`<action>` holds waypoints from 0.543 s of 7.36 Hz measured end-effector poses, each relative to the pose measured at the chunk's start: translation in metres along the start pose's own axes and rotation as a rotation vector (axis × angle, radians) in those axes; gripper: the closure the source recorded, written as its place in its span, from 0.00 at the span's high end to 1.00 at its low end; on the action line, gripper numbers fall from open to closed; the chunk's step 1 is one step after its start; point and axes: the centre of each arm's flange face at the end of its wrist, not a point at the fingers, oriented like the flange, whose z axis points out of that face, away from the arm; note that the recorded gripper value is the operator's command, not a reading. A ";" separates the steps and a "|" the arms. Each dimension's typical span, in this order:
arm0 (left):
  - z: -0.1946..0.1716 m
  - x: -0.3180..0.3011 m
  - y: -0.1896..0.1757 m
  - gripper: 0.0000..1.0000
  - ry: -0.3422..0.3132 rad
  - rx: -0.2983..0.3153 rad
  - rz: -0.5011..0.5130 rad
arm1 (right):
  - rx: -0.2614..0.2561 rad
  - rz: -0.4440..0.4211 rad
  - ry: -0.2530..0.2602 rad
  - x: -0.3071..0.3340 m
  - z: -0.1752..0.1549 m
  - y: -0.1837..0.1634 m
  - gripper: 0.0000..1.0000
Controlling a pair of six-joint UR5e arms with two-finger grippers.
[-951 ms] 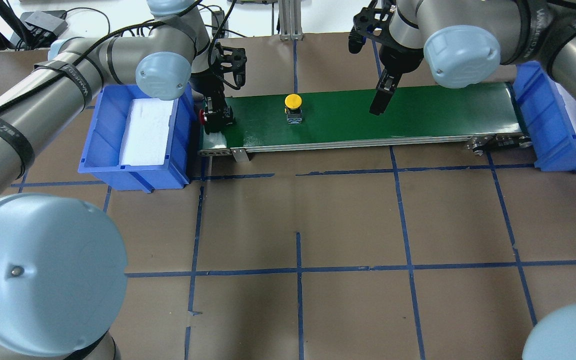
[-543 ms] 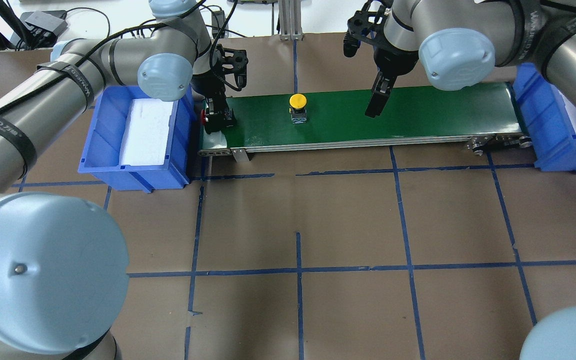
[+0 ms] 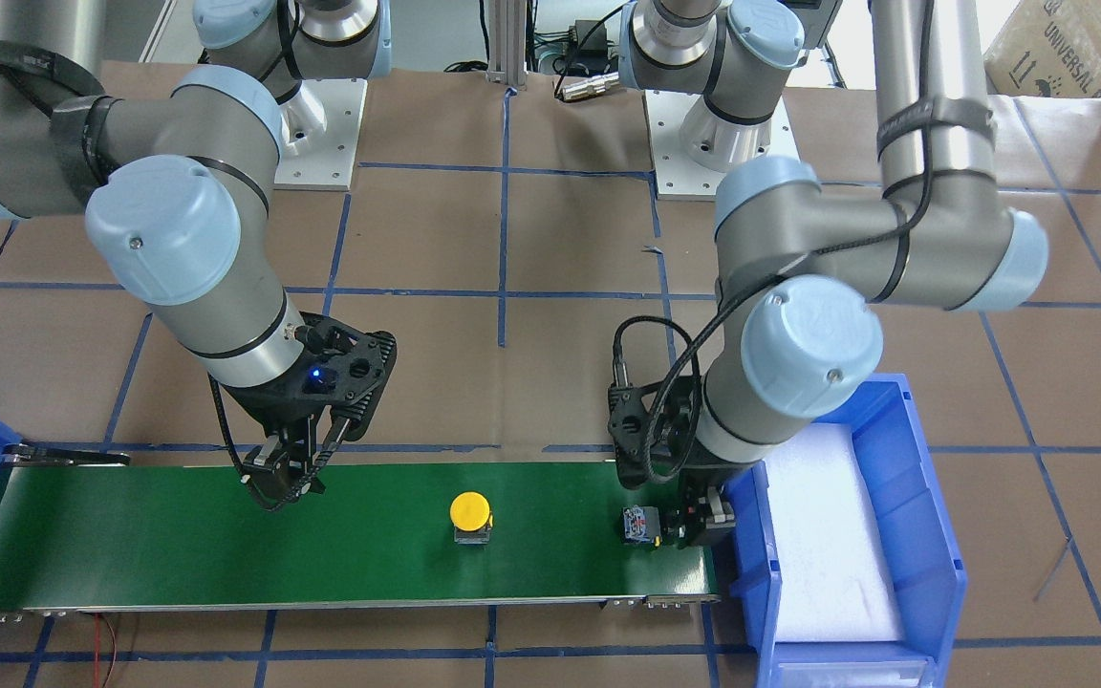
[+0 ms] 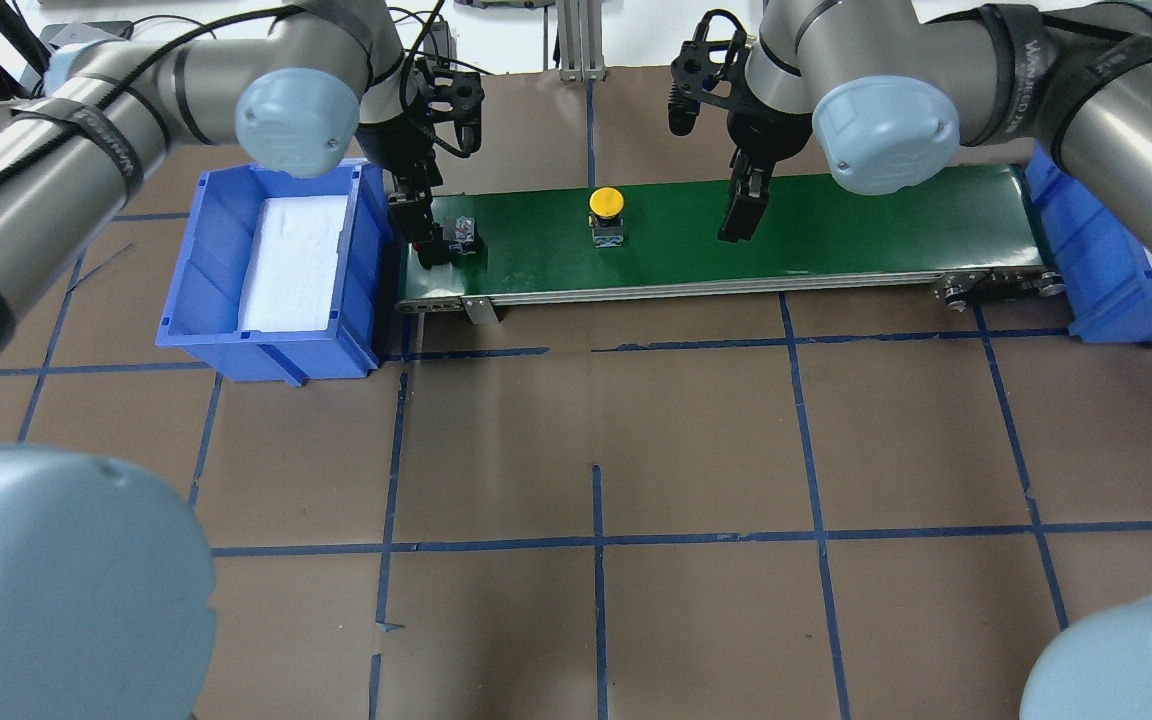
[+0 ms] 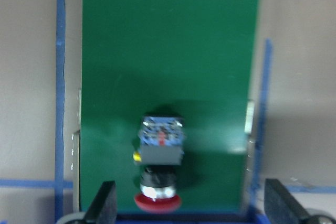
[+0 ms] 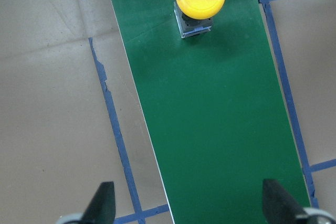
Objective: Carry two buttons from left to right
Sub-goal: 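Place the red button on the belt end with the left gripper, then withdraw the left gripper while the right gripper hovers over the yellow button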
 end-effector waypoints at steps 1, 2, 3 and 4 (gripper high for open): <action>-0.046 0.036 0.005 1.00 0.003 -0.004 -0.108 | 0.001 -0.002 0.000 0.002 0.004 -0.001 0.98; -0.083 0.076 0.012 1.00 0.004 -0.010 -0.254 | 0.001 -0.007 0.001 0.004 0.008 -0.002 0.98; -0.105 0.113 0.024 1.00 0.002 -0.015 -0.450 | 0.003 -0.011 0.007 0.007 0.011 -0.003 0.98; -0.116 0.140 0.036 1.00 -0.010 -0.017 -0.669 | 0.014 -0.013 0.008 0.010 0.017 -0.006 0.98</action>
